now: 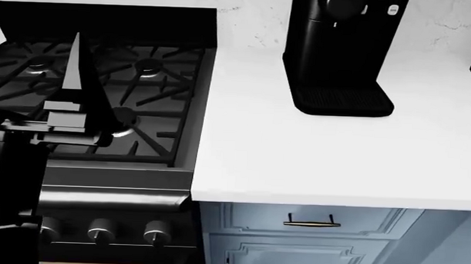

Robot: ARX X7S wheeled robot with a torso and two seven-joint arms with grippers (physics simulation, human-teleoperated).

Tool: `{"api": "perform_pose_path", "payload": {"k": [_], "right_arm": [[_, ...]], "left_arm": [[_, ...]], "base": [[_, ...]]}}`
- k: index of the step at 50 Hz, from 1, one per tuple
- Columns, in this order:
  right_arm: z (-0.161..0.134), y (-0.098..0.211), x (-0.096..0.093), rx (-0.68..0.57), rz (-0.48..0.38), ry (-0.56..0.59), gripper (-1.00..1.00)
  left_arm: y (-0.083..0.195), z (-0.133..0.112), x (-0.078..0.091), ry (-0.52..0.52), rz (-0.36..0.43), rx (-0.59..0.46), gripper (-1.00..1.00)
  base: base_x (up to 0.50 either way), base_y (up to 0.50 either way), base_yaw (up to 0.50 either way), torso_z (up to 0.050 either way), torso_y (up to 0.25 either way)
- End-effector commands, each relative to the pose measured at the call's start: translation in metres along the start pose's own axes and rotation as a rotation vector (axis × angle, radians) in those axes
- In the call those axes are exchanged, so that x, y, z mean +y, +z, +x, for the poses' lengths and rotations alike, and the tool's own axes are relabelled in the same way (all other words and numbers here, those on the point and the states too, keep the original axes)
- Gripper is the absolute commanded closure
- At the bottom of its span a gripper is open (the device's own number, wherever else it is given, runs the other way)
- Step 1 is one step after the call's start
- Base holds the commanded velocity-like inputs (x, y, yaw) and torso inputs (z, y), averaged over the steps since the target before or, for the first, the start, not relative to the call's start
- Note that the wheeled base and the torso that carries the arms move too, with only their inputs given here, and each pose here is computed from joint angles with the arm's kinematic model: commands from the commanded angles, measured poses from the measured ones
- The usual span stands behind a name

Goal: Pick the mug from the cabinet, place it under the coffee machine dispenser, and press the start button.

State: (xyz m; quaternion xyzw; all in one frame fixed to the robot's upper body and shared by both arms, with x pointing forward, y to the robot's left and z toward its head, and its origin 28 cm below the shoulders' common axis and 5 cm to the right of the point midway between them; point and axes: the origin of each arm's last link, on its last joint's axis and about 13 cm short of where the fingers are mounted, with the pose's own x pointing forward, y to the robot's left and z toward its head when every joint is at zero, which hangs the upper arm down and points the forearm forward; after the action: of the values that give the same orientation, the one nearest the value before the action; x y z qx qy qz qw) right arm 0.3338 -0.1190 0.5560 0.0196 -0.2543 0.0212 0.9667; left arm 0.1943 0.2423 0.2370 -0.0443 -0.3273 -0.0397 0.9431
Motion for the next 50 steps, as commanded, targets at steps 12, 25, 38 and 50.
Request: {"api": "perform_pose_path", "payload": {"k": [12, 25, 38, 50], "right_arm": [[0.0000, 0.0001, 0.0003, 0.001, 0.001, 0.000, -1.00], [-0.0012, -0.0052, 0.0089, 0.072, 0.042, 0.032, -1.00], [-0.0012, -0.0052, 0.0089, 0.072, 0.042, 0.032, -1.00], [-0.0022, -0.0020, 0.0042, 0.074, -0.022, -0.004, -1.00]], "left_arm": [[-0.0002, -0.0024, 0.0007, 0.002, -0.005, 0.000, -1.00], [-0.0009, -0.0031, 0.0009, 0.004, -0.006, 0.003, -1.00], [-0.0004, -0.0033, 0.0007, 0.003, -0.006, 0.003, -1.00], [0.0008, -0.0037, 0.0005, 0.000, -0.008, 0.000, -1.00]], "base": [[0.20, 0.09, 0.00, 0.000, 0.001], [0.15, 0.12, 0.00, 0.000, 0.002], [0.02, 0.00, 0.00, 0.000, 0.000], [0.06, 0.00, 0.00, 0.000, 0.000]]}}
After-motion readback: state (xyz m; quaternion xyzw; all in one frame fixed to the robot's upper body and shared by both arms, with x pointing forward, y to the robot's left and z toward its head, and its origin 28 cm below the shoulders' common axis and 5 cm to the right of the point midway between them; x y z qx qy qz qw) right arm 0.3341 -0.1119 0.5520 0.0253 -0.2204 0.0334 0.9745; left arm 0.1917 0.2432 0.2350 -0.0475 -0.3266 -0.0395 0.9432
